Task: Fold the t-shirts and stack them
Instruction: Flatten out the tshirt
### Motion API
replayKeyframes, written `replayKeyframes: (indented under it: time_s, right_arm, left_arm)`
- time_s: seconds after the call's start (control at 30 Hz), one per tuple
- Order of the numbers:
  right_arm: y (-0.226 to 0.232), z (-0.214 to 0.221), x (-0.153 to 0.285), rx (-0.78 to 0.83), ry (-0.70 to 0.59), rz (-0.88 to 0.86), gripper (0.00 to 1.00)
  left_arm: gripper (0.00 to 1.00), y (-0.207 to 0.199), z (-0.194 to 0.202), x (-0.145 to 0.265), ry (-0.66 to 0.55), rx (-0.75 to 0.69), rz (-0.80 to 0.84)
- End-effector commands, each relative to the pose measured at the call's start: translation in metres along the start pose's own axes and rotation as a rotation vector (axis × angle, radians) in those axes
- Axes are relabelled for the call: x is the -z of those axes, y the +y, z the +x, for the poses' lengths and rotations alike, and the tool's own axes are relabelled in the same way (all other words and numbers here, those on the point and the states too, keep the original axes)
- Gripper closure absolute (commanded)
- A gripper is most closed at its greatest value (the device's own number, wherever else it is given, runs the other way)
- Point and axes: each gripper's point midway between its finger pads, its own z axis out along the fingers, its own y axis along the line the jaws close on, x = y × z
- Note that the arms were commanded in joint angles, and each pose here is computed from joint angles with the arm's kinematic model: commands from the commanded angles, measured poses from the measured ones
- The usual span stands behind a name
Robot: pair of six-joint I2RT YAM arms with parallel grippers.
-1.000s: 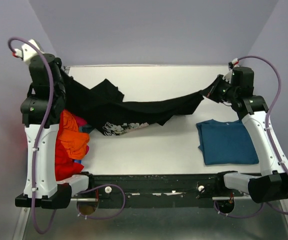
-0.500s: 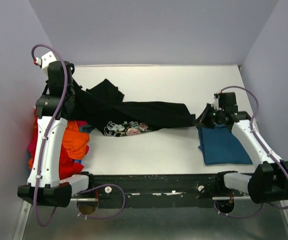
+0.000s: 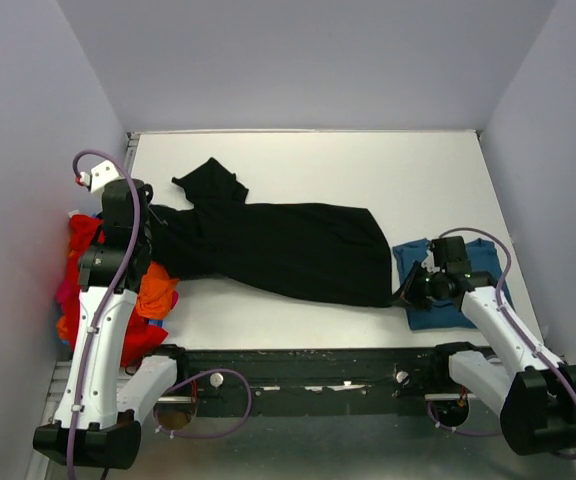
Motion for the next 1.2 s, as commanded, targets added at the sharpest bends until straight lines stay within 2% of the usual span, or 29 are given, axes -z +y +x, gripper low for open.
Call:
replayKeyframes:
  time_s: [0.0, 0.2, 0.43, 0.47, 0.57, 0.8, 1.17]
  right_arm:
    - [0.012, -0.028, -0.004, 0.013, -0.059, -0.015, 0.91]
    - [0.019, -0.037, -0.024, 0.026, -0.016, -0.046, 0.83]
    - [0.02, -0.044, -0.038, 0.0, 0.013, -0.038, 0.86]
    - [0.019, -0.043, -0.038, -0.001, 0.018, -0.034, 0.83]
    - [0.017, -0.039, -0.035, 0.005, 0.006, -0.037, 0.55]
    - [0.0, -0.031, -0.02, 0.006, -0.029, 0.041, 0.54]
    - [-0.015, -0.001, -0.014, -0.038, -0.008, 0.055, 0.55]
  left_arm:
    - [1.0, -0.001, 0.005, -0.009, 0.002, -0.002, -0.001]
    - [1.0, -0.008, 0.002, -0.019, 0.004, -0.006, 0.002]
    - [1.0, -0.013, -0.011, -0.024, -0.009, -0.024, -0.007]
    - [1.0, -0.013, -0.011, -0.024, -0.009, -0.028, -0.004]
    - [1.0, -0.011, -0.01, -0.026, -0.014, -0.031, -0.015]
    - [1.0, -0.011, -0.008, -0.028, -0.011, -0.039, -0.018]
    - [1.0, -0.009, -0.006, -0.026, -0.012, -0.045, -0.016]
